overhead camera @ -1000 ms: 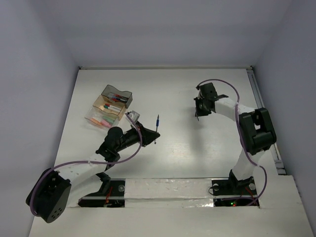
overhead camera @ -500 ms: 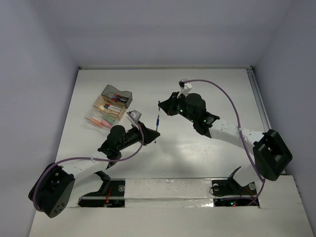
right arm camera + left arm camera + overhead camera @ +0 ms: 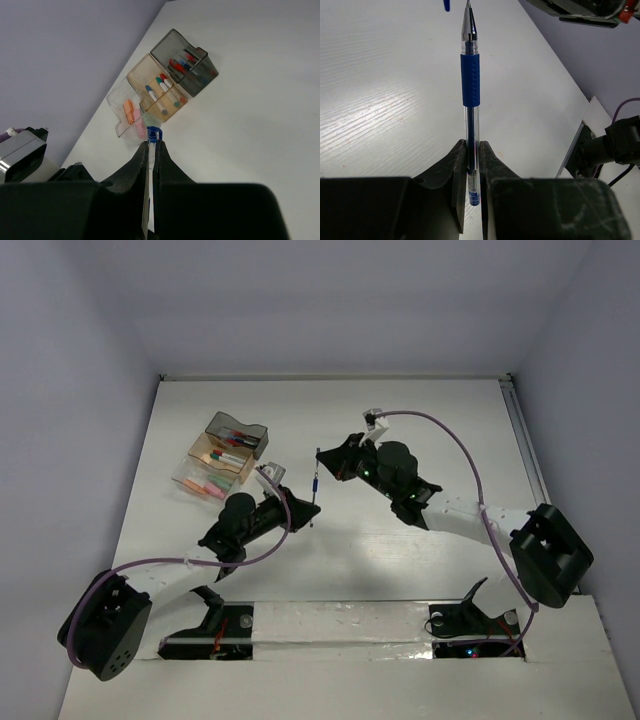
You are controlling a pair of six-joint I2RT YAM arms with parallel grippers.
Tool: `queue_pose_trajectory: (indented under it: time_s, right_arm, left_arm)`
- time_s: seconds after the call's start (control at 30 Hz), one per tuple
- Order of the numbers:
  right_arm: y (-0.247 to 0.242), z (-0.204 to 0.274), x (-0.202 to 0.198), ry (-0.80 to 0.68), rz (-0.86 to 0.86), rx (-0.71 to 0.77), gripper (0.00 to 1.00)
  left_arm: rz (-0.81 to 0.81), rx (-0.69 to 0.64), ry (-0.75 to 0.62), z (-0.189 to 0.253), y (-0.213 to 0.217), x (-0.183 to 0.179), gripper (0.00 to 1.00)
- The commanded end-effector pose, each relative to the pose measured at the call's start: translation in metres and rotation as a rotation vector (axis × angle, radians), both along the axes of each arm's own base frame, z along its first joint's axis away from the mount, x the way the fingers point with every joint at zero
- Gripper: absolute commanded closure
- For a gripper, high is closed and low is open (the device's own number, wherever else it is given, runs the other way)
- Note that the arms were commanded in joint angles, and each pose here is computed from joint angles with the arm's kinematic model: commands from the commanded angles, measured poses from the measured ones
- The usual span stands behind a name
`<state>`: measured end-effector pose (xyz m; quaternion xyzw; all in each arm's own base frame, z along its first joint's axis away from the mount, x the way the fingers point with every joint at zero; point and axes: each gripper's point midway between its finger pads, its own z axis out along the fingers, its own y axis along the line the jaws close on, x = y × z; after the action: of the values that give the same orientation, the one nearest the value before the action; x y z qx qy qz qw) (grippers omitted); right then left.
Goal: Sort the stationery into containers
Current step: Close the pen cap on the pen.
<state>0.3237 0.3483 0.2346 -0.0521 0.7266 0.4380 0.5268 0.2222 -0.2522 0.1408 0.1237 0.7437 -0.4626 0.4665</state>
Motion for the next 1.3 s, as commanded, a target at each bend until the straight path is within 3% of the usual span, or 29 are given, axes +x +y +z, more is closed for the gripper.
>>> queue_pose_trajectory:
  time_s: [0.0,1.0,1.27]
  right_arm:
    - [-0.003,0.032,-0.004,-0.076,-0.014,0.076,1.00]
    - [0.020,0.017,-0.013,-0.045,0.071,0.031,1.00]
    - [0.012,0.031,-0.010,-0.075,0.012,0.046,1.00]
  left_arm:
    - [0.029,-0.011,-0.073,0.024,-0.002,0.013,1.00]
    - [0.044,-0.012,-0.087,0.028,0.001,0.014,1.00]
    - [0.038,-0.013,-0.082,0.027,0.000,0.013,1.00]
